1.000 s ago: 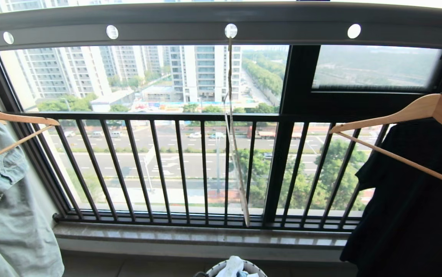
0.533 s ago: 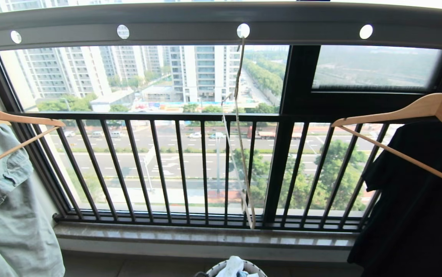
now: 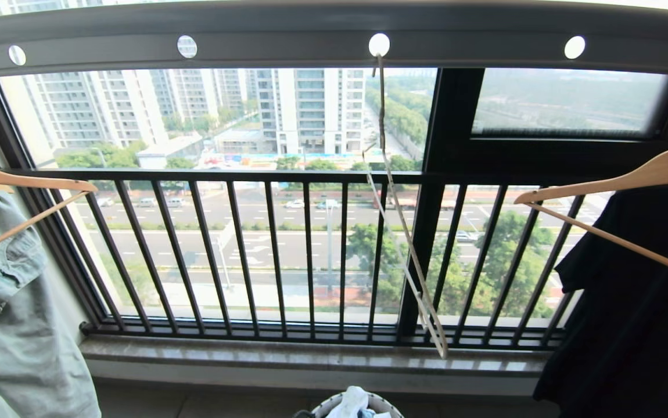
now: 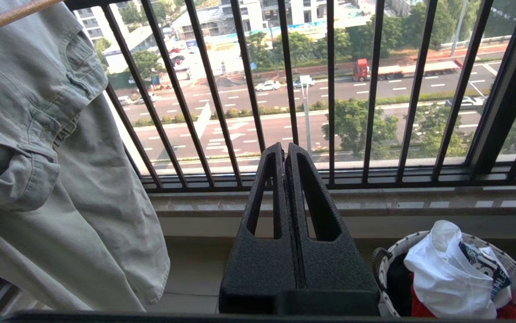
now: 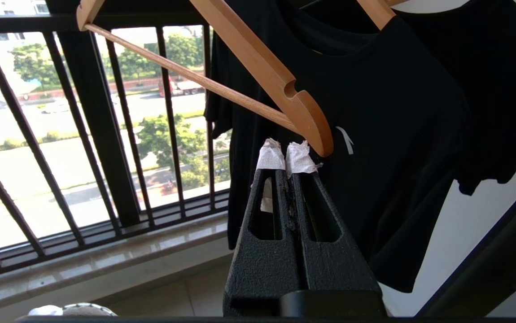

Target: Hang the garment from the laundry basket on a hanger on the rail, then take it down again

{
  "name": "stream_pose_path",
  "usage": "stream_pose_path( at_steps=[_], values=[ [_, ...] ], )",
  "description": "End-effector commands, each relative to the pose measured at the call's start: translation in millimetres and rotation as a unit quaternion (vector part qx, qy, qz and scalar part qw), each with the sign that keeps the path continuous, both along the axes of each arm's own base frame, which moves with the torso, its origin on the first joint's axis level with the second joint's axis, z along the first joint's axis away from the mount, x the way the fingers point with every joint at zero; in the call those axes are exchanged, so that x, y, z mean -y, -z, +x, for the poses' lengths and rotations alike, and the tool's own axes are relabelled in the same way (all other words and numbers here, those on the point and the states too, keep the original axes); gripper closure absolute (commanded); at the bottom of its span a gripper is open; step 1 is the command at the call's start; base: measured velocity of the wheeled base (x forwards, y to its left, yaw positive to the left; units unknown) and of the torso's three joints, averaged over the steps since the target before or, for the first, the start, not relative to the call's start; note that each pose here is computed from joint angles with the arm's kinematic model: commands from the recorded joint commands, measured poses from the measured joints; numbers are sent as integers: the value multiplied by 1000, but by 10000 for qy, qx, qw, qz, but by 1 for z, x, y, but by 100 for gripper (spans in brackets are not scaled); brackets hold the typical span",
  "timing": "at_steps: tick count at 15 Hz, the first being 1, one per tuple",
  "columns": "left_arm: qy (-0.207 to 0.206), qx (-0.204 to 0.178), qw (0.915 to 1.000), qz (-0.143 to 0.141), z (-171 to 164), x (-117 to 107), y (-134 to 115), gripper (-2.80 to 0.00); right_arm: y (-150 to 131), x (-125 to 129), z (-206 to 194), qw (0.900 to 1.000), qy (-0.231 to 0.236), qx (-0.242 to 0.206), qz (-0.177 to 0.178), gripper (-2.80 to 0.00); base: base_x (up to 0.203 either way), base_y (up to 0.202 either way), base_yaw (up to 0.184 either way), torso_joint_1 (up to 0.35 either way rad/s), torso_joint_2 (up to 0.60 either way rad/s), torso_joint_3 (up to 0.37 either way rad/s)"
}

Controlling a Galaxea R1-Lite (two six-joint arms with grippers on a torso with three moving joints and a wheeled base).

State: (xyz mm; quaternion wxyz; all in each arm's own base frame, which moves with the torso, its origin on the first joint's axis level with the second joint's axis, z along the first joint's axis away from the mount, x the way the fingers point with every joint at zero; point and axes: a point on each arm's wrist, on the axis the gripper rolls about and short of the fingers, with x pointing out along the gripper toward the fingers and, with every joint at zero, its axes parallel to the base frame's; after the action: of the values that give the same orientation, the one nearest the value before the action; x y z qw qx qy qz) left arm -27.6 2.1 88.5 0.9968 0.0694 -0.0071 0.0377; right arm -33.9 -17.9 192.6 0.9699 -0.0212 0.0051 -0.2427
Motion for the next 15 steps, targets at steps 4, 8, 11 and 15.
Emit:
stream_pose_path(
  at_steps=[4, 8, 11, 15],
  values=[
    [478, -222, 9986, 29, 4, 2, 15, 0, 3, -3, 0, 9980, 420, -271, -383, 0, 0, 0, 0, 0, 0, 0],
    [472, -227, 9986, -8, 4, 2, 15, 0, 28, -6, -10, 9987, 4, -153, -483, 0, 0, 0, 0, 0, 0, 0],
    [471, -227, 9986, -32, 4, 2, 15, 0, 57, -12, -19, 9911, -1149, 193, -645, 0, 0, 0, 0, 0, 0, 0],
    [454, -210, 9980, -397, 5, 2, 15, 0, 94, -17, 4, 9740, -2179, 377, -495, 0, 0, 0, 0, 0, 0, 0]
  ],
)
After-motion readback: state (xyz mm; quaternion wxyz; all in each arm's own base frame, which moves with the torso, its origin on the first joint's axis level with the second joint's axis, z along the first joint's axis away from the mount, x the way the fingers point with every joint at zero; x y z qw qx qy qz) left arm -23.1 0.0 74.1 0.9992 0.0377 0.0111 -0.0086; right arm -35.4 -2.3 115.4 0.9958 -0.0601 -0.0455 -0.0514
